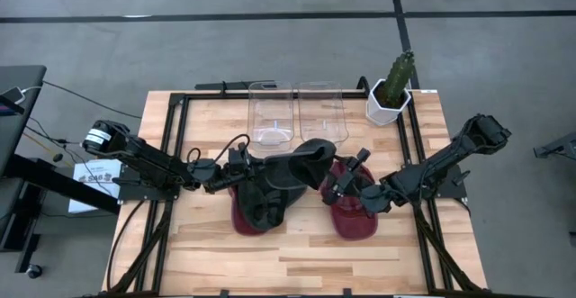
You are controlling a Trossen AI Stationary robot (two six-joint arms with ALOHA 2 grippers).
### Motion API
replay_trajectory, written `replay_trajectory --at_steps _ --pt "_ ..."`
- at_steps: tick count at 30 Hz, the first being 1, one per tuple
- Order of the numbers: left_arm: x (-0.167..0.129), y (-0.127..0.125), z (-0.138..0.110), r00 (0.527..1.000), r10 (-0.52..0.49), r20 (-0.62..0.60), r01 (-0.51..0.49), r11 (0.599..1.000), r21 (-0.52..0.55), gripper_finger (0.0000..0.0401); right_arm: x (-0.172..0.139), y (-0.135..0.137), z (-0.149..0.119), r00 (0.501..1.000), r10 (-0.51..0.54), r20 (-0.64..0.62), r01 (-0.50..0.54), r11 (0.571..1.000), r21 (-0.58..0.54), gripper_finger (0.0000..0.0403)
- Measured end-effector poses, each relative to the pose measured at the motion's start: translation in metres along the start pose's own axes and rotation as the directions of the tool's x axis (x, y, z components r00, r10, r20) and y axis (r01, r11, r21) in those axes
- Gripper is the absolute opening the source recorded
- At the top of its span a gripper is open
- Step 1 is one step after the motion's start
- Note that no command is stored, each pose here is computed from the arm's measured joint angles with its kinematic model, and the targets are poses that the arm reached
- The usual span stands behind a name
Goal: Pick & Place hat
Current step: Put the black cap into the right transparent bin
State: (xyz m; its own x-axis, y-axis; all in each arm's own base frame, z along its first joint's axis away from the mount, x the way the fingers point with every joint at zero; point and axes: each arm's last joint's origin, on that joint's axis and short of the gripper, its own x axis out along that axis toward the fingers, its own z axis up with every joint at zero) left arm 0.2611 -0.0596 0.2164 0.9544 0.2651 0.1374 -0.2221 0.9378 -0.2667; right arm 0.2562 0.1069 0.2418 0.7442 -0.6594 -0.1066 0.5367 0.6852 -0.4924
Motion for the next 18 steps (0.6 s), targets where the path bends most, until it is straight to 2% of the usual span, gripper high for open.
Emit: replay_trajectory --at_steps 7,18 --pt "0.0 0.0 0.0 1.0 0.001 0.0 -0.001 1.0 0.0 0.0026 0.001 0.001 -0.009 0.999 0.006 -0.041 -0.009 0.997 -0.07 0.0177" --pt "0.0 0.0 0.0 1.0 0.0 0.001 0.0 1.0 0.0 0.0026 -0.011 0.007 -0.009 0.999 0.045 -0.029 -0.048 0.992 -0.115 0.0176"
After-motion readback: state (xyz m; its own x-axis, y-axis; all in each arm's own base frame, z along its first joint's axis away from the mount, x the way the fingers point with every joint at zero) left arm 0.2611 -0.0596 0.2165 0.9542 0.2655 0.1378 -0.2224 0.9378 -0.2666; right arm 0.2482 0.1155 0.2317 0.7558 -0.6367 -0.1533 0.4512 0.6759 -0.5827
